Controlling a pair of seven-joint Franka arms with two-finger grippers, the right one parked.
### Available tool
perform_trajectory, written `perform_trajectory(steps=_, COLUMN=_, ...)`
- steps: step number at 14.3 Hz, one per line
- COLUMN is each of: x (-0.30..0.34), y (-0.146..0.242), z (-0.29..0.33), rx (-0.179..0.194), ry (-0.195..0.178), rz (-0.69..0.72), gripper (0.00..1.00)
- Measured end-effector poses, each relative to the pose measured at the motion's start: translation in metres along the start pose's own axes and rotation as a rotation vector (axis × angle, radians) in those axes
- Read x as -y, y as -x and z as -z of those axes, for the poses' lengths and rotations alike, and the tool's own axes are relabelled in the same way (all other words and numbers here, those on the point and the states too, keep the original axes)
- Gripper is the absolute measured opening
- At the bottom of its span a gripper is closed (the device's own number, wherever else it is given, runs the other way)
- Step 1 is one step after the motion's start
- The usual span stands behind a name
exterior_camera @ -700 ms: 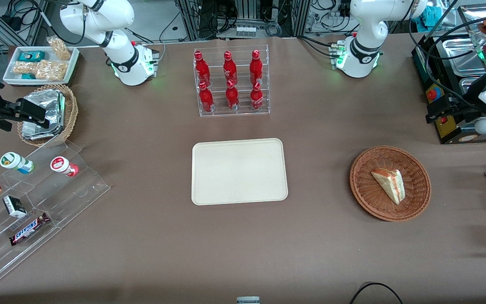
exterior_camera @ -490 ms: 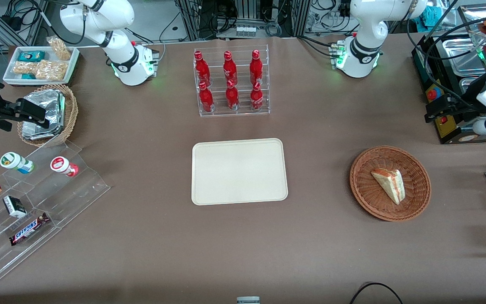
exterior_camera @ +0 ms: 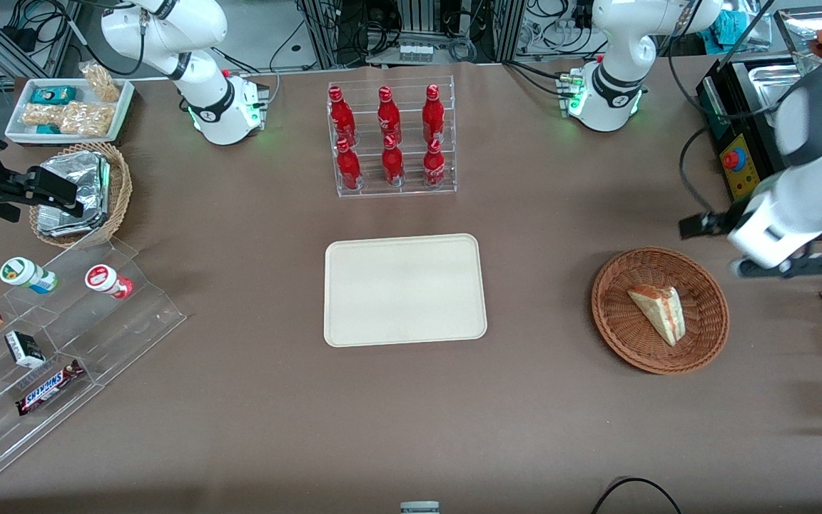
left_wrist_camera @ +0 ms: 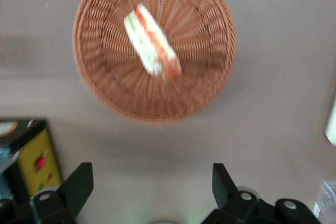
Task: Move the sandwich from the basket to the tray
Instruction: 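Move the left gripper over the sandwich in the wicker basket, then lower the left gripper and close it on the sandwich wedge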
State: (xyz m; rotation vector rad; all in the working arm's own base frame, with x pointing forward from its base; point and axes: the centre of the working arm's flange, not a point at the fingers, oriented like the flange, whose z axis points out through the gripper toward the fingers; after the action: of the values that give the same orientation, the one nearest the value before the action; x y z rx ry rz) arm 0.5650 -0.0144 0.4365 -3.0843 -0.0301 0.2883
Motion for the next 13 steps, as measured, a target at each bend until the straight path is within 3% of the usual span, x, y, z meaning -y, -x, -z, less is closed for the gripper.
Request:
perform_trajectory(steps=4, x=0.007, y=-0.007, z=-0.092, rx=-0.091, ry=0.010, rz=0.021, gripper=1.00)
perform_trajectory(steps=6, x=0.013, y=-0.011, z=-0.116, rx=-0.111, ry=0.015, rz=0.082, gripper=1.00)
perform_trajectory(steps=13, x=0.022, y=-0.023, z=-0.126, rx=-0.163, ry=0.058, rz=0.538, gripper=1.00)
